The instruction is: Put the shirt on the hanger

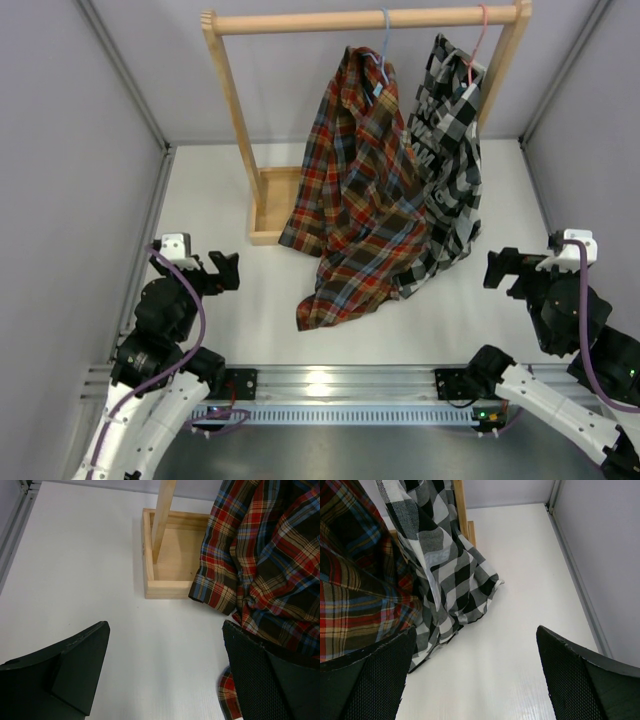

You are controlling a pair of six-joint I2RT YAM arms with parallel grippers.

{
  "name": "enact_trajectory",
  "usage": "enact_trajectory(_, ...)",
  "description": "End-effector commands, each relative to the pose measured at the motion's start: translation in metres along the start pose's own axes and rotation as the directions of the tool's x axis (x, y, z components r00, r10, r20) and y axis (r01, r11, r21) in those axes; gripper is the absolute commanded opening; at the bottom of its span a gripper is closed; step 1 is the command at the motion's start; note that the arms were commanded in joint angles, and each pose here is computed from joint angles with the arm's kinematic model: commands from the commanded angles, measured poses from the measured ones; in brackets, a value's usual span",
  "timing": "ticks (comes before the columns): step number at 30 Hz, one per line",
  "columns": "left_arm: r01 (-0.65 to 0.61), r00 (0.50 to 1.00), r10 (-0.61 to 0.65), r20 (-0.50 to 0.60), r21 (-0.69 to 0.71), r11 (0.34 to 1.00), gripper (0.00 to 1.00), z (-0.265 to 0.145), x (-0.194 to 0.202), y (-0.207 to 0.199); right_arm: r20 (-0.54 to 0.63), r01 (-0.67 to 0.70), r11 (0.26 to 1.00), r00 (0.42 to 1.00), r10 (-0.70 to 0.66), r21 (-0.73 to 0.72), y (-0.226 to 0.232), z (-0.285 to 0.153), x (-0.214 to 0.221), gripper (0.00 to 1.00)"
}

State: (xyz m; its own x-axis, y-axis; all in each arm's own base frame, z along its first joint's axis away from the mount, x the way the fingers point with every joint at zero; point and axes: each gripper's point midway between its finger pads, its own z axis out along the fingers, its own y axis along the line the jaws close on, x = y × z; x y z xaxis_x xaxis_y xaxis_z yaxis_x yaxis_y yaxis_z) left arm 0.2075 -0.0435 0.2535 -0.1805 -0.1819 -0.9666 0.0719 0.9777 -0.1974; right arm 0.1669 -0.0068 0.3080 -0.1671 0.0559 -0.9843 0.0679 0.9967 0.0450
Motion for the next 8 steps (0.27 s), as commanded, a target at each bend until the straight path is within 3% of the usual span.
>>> enact_trajectory(1, 0.004, 1.0, -0.004, 0.031, 0.012, 1.0, 0.98, 0.0035, -0.0077, -0.0033, -0.005, 0.002, 1.0, 1.0, -0.002, -0.012, 0.0017, -0.0011, -0.002, 0.99)
enact_trajectory(8, 0.002, 1.0, -0.003, 0.026, 0.011, 1.0, 0.98, 0.0039, -0.0064, -0.0031, -0.007, 0.003, 1.0, 1.0, -0.003, -0.013, 0.0019, -0.0012, -0.0016, 1.0)
